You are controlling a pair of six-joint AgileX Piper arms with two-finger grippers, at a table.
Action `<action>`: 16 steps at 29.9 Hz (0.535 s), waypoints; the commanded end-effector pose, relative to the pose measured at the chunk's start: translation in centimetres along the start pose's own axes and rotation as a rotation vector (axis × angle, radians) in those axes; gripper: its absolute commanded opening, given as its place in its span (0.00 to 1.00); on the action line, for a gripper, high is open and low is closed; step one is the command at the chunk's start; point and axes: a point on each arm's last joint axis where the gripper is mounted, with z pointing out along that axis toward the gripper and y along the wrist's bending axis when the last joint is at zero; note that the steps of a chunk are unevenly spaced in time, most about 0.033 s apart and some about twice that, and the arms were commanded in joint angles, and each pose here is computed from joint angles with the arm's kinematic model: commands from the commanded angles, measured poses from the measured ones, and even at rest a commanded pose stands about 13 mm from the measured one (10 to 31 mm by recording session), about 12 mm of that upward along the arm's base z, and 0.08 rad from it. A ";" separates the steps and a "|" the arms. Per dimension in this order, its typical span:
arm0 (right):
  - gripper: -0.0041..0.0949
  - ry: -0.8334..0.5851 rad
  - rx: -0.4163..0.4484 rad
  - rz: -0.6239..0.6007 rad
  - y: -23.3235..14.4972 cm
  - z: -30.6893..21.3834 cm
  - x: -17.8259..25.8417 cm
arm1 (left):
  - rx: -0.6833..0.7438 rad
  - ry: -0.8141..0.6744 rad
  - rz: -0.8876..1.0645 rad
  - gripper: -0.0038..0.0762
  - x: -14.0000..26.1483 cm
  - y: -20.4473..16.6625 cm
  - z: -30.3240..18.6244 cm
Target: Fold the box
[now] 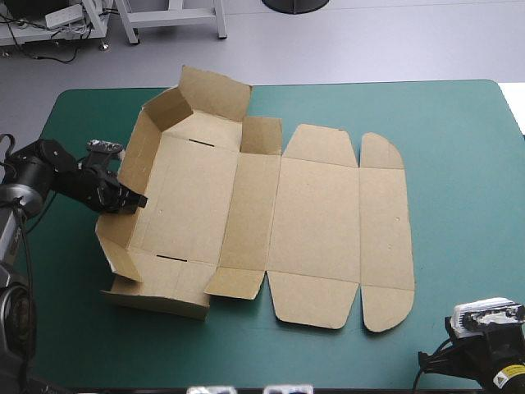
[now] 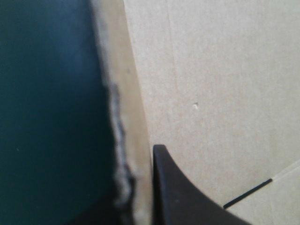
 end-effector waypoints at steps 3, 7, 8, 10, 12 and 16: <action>0.02 -0.061 0.007 -0.002 -0.1 -0.4 -1.1 | -0.009 -0.202 0.164 0.04 -1.8 -5.7 -6.0; 0.02 -0.061 0.007 -0.002 -0.1 -0.4 -1.1 | -0.049 -0.271 0.307 0.04 -1.3 -9.2 -8.8; 0.02 -0.061 0.007 -0.002 -0.1 -0.4 -1.1 | -0.059 -0.285 0.333 0.04 -1.1 -9.8 -9.3; 0.02 -0.063 0.008 -0.002 -0.1 -0.4 -1.1 | -0.095 -0.320 0.398 0.04 -0.5 -11.1 -10.8; 0.02 -0.063 0.008 -0.002 -0.1 -0.4 -1.1 | -0.108 -0.347 0.439 0.04 -0.1 -12.0 -11.7; 0.02 -0.065 0.008 -0.002 -0.1 -0.4 -1.1 | -0.183 -0.390 0.539 0.04 1.0 -13.3 -13.4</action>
